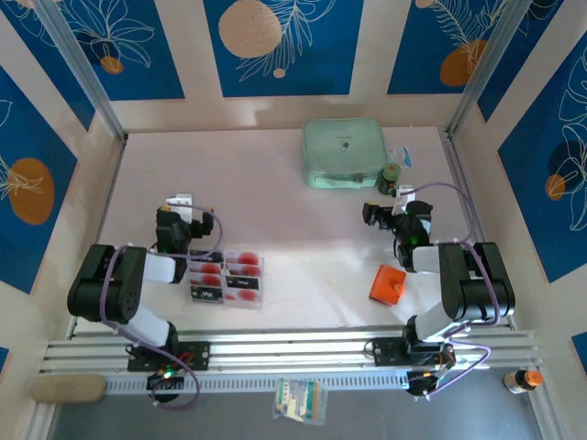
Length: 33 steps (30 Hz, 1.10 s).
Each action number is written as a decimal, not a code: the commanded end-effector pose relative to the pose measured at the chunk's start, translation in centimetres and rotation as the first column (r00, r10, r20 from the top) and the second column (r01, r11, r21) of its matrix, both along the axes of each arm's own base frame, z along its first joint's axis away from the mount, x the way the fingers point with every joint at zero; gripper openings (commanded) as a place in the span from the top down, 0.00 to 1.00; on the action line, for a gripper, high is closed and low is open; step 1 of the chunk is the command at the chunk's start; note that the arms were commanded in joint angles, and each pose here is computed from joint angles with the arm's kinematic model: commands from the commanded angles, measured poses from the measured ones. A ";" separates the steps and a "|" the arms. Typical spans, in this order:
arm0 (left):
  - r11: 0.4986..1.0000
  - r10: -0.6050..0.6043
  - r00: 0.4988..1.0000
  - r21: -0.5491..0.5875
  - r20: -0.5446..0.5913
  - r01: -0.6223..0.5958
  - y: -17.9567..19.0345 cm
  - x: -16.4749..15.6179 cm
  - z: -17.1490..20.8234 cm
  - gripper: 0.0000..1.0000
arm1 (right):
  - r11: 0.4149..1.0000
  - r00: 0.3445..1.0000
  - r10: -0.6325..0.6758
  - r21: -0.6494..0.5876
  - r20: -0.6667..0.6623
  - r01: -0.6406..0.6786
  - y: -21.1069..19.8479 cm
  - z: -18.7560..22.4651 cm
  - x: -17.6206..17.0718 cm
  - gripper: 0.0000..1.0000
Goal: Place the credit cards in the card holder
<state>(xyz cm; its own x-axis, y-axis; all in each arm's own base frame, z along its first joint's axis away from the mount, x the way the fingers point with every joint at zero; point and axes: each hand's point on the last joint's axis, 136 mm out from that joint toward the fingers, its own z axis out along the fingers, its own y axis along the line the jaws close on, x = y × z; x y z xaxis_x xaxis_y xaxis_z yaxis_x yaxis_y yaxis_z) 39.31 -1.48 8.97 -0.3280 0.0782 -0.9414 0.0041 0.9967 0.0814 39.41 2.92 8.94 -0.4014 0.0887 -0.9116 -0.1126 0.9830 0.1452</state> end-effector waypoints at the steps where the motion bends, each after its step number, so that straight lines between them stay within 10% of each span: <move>1: 1.000 0.020 1.000 -0.010 0.013 -0.020 0.6 0.1 0.3 0.00 | 1.000 1.000 0.012 -0.013 0.017 -0.012 0.0 0.4 0.2 0.01; 33: 1.000 0.024 1.000 -0.006 0.016 -0.024 0.6 0.1 0.3 0.00 | 0.999 0.999 0.031 0.029 0.019 -0.032 -0.2 0.5 0.1 0.01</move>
<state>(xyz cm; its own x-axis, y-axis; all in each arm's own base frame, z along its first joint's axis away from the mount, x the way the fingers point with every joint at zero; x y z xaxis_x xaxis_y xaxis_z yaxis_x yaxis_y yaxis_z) 39.30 -1.35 8.96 -0.3291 0.0786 -0.9410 -0.0029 0.9964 0.0843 39.37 2.47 9.01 -0.4024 0.1027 -0.9097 -0.1254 0.9781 0.1659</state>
